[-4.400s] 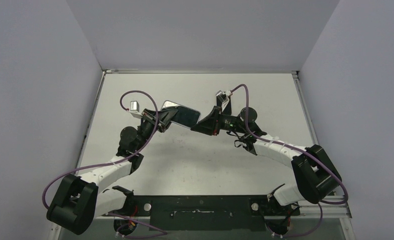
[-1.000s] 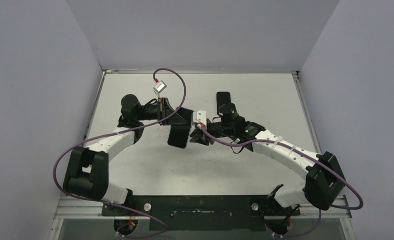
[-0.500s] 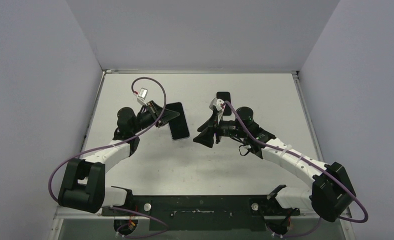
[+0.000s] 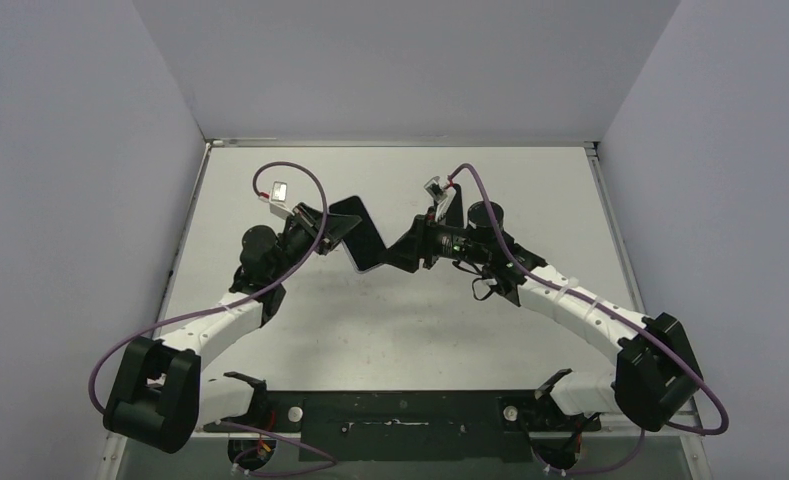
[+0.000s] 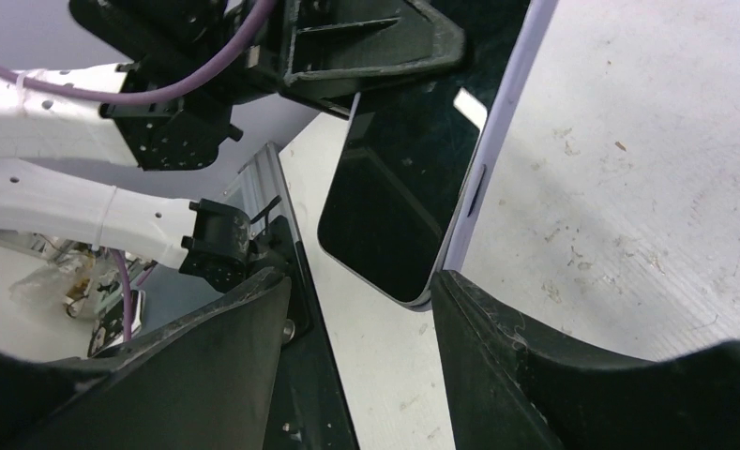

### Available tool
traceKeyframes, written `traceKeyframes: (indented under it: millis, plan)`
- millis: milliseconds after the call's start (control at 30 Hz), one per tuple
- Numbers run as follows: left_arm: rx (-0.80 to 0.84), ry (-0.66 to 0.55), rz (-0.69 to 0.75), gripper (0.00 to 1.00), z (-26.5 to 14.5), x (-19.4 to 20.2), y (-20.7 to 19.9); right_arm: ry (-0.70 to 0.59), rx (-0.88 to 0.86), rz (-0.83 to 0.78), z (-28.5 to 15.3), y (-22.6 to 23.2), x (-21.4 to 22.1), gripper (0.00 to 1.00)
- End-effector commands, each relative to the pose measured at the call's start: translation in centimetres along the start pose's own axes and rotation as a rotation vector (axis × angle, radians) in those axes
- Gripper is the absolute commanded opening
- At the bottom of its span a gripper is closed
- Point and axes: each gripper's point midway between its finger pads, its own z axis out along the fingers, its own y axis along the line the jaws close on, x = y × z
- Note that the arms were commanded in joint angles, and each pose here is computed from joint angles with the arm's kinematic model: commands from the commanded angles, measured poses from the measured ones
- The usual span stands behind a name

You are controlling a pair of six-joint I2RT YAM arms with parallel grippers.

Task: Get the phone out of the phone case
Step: Remove the phone case from the phone.

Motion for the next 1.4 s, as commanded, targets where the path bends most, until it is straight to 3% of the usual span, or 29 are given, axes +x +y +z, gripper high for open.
traceKeyframes:
  millis: [0,333,700,833,1000,1133,1367]
  plan:
    - [0.103,-0.075,0.064,0.00,0.3,-1.5,-3.3,-0.015,0.042,0.047,0.0,0.0,-1.4,0.58]
    - [0.258,0.106,0.220,0.00,0.0,1.4,-5.9,-0.080,0.023,-0.030,-1.0,-0.5,-5.1,0.58]
    - [0.371,0.116,0.205,0.00,-0.9,2.3,-8.5,-0.015,-0.159,-0.015,1.4,1.1,-4.3,0.58]
    - [0.401,0.122,0.214,0.00,-0.9,2.7,-9.4,-0.001,-0.217,-0.009,1.7,1.6,-4.2,0.46]
    - [0.395,0.141,0.228,0.00,-1.0,3.0,-9.0,0.008,-0.292,-0.031,1.4,2.8,-4.6,0.18]
    - [0.362,0.171,0.274,0.00,-1.0,3.2,-8.0,0.018,-0.315,-0.049,0.6,2.9,-5.1,0.01]
    - [0.378,0.247,0.392,0.31,-2.0,3.4,-7.3,0.071,-0.382,-0.076,-0.5,3.8,-5.2,0.00]
